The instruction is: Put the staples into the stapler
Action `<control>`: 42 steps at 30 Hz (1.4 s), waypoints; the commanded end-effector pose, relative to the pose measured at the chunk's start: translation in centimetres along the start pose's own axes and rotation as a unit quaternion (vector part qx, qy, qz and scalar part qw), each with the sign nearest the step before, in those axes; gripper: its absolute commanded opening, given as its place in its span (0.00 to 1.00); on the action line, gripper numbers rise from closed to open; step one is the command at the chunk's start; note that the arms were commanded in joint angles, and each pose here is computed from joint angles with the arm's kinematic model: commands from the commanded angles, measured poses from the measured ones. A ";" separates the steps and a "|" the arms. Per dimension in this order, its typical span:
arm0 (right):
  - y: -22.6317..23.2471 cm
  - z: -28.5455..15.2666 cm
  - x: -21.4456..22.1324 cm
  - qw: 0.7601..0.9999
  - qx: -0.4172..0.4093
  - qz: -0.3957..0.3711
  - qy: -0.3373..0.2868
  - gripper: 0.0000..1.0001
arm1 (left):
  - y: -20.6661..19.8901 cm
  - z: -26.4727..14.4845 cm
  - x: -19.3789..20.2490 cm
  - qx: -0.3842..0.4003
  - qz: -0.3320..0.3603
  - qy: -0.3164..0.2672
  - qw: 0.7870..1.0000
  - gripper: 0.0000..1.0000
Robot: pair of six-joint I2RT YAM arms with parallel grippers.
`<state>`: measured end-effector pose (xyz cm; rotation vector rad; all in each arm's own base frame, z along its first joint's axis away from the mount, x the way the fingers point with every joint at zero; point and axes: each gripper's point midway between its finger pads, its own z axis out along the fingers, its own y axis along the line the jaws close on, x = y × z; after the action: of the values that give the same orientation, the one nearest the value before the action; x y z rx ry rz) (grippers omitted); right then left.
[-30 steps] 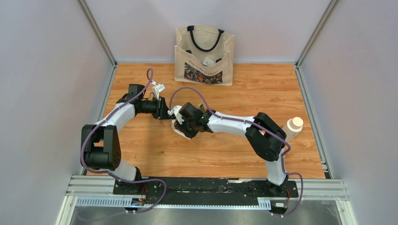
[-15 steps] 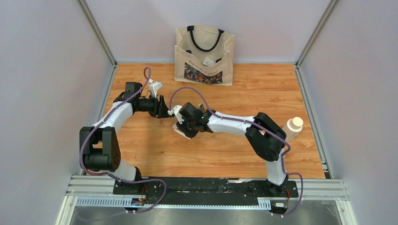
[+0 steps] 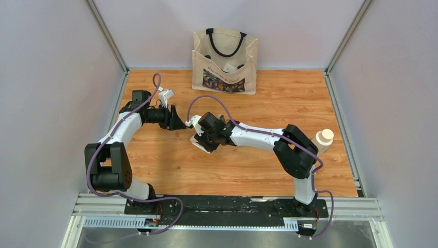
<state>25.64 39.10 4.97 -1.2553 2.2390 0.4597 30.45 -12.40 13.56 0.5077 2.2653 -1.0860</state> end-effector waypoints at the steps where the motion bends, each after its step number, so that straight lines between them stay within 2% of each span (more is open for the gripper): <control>1: 0.0 -2.3 -2.5 0.999 0.002 -0.013 -0.041 0.29 | -0.6 -1.1 -1.9 -0.006 0.044 -0.021 0.999 0.61; 13: -0.4 -4.7 -2.6 0.998 0.015 -0.039 -0.049 0.32 | -0.9 -1.5 -2.5 -0.010 0.051 -0.022 0.998 0.61; 20: -1.5 -7.2 -2.4 0.996 0.029 -0.061 -0.058 0.34 | -1.5 -2.0 -4.2 -0.010 0.059 -0.038 0.998 0.61; 27: -6.6 -9.9 -2.0 0.995 0.058 -0.028 -0.075 0.37 | -2.9 -1.9 -8.4 -0.013 0.096 -0.056 0.994 0.61; 34: -11.6 -9.2 0.9 0.996 0.065 0.001 -0.066 0.40 | -5.9 2.8 -13.3 0.027 0.135 -0.046 0.989 0.62; 42: -12.0 -8.0 3.4 0.998 0.027 0.019 -0.044 0.42 | -7.8 9.9 -14.4 0.084 0.132 -0.008 0.988 0.62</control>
<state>32.59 25.58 9.02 -1.0852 2.2365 0.3832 39.86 -23.64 21.91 0.8164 2.0530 -1.0952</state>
